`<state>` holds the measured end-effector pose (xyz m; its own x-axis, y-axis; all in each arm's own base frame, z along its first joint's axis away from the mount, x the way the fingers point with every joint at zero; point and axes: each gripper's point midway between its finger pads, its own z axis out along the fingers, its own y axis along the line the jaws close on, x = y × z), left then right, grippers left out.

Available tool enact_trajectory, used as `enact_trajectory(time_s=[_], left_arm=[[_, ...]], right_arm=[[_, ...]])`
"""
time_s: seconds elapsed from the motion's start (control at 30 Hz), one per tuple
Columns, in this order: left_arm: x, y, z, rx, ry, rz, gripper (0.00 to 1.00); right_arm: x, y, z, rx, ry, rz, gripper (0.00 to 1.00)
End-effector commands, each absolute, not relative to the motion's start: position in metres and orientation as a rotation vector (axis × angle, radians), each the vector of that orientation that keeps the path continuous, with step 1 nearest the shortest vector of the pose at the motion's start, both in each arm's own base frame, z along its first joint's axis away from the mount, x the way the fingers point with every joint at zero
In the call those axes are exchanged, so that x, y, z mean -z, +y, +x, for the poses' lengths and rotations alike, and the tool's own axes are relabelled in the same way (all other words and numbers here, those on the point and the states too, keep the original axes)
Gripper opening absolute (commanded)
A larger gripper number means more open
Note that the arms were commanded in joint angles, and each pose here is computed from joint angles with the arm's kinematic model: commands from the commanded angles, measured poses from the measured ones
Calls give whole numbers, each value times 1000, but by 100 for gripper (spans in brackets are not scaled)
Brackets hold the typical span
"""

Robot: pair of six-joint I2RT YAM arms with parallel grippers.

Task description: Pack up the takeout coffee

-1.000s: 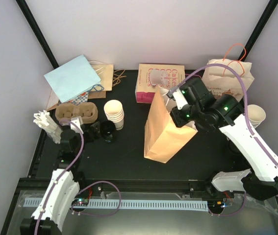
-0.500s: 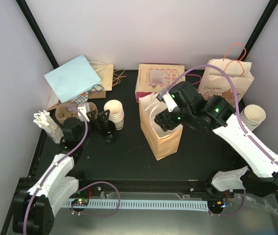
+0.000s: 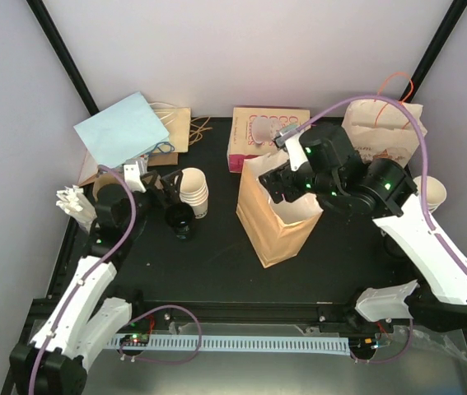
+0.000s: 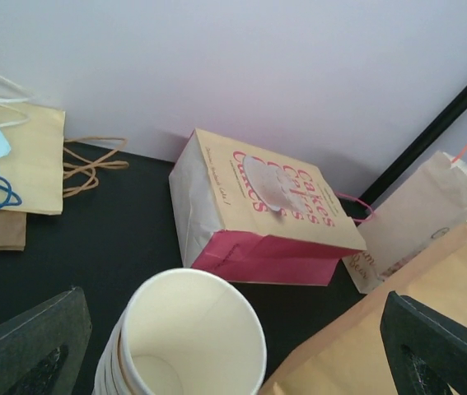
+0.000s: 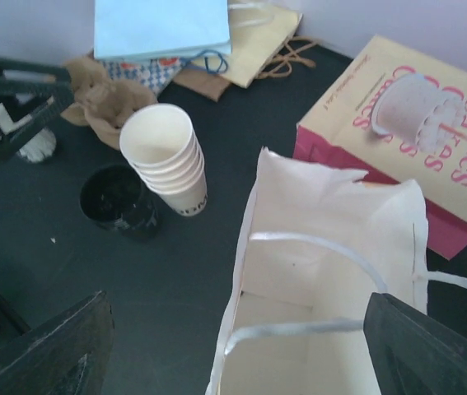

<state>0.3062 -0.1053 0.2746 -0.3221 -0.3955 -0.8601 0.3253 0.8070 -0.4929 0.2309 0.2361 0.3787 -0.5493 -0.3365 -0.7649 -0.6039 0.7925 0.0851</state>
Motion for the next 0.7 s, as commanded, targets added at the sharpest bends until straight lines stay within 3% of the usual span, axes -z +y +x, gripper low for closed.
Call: enact_trajectory(time_s=[0.0, 0.33, 0.67], left_arm=[[-270, -104, 278, 706, 1892, -49, 99], [-261, -124, 212, 880, 2025, 39, 99], [-249, -135, 172, 981, 2084, 81, 99]], right_arm=[[-408, 227, 230, -455, 2115, -632, 87], [-425, 213, 227, -453, 2085, -563, 87], [-403, 148, 228, -258, 2107, -261, 100]])
